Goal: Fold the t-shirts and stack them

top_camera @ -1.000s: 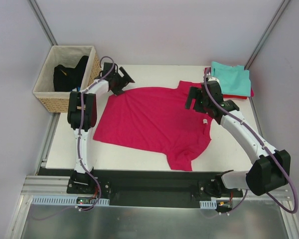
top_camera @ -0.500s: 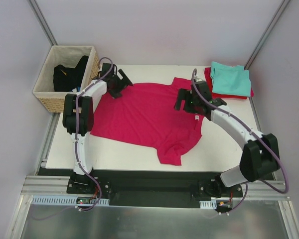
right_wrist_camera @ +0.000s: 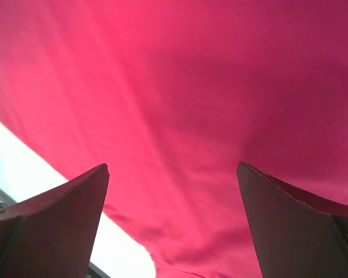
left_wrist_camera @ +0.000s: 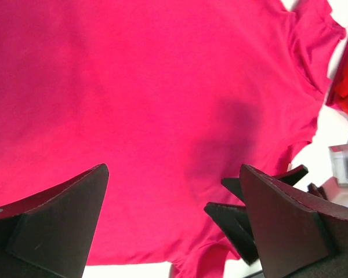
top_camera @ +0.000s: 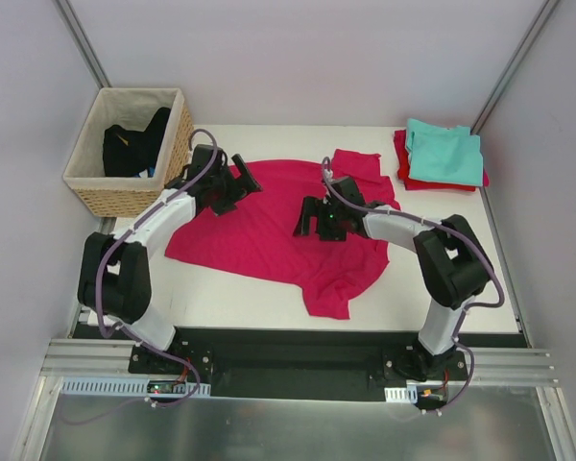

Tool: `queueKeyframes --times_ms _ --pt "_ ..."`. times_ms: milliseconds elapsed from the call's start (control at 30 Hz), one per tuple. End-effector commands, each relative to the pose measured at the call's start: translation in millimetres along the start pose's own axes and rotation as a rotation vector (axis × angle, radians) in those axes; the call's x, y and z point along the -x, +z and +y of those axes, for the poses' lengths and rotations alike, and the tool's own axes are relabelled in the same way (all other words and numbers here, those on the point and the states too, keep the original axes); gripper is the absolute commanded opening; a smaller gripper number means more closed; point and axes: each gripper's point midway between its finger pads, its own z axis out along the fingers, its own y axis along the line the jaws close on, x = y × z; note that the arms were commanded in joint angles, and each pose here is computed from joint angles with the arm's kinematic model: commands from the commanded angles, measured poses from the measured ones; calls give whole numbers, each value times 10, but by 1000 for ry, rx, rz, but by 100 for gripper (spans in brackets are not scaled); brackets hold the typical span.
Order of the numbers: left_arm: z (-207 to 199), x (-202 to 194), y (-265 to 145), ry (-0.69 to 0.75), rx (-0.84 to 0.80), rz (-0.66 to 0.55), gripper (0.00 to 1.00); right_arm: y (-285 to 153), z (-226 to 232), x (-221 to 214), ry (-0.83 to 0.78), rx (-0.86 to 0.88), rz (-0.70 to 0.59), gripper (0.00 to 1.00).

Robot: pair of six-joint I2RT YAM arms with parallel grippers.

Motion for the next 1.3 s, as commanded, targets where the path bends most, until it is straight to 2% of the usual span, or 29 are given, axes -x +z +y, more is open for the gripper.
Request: queueKeyframes --times_ms 0,100,133,200,233,367,400,500,567,833,1067,1167,1233,1267 --pt "128 34 -213 33 28 -73 96 17 -258 -323 53 -45 31 96" --pt "184 25 -318 31 37 -100 97 -82 -458 -559 60 -117 36 96" --pt "199 26 -352 34 38 -112 96 -122 -640 -820 78 -175 70 96" --pt "218 6 -388 32 38 -117 97 -334 -701 -979 80 -223 67 96" --pt "202 12 -425 34 30 -124 97 -443 -859 -1205 58 -304 77 96" --pt "225 4 -494 41 29 -140 97 -1010 -1102 -1542 61 -480 1 96" --pt "248 -20 -501 39 32 -137 97 -1227 -1090 -1534 64 -479 -52 96" --pt "268 -57 -541 33 27 -137 97 -1493 -1211 -1765 83 -501 -63 96" --pt "272 -69 -547 26 25 -137 97 -1640 -1130 -1687 89 -444 -124 96" --pt "163 -125 -537 -2 -22 -108 96 -1983 -947 -1242 17 -457 -256 96" --pt "-445 -17 -242 95 -195 -22 96 -1946 -601 -464 -61 -482 -390 96" --pt "-606 65 -28 129 -229 14 96 -1815 -578 -64 -24 -486 -412 96" --pt "-672 126 156 143 -236 32 96 -1676 -730 121 20 -523 -391 96" --pt "-711 123 207 153 -251 50 96 -1657 -677 312 28 -504 -424 96"
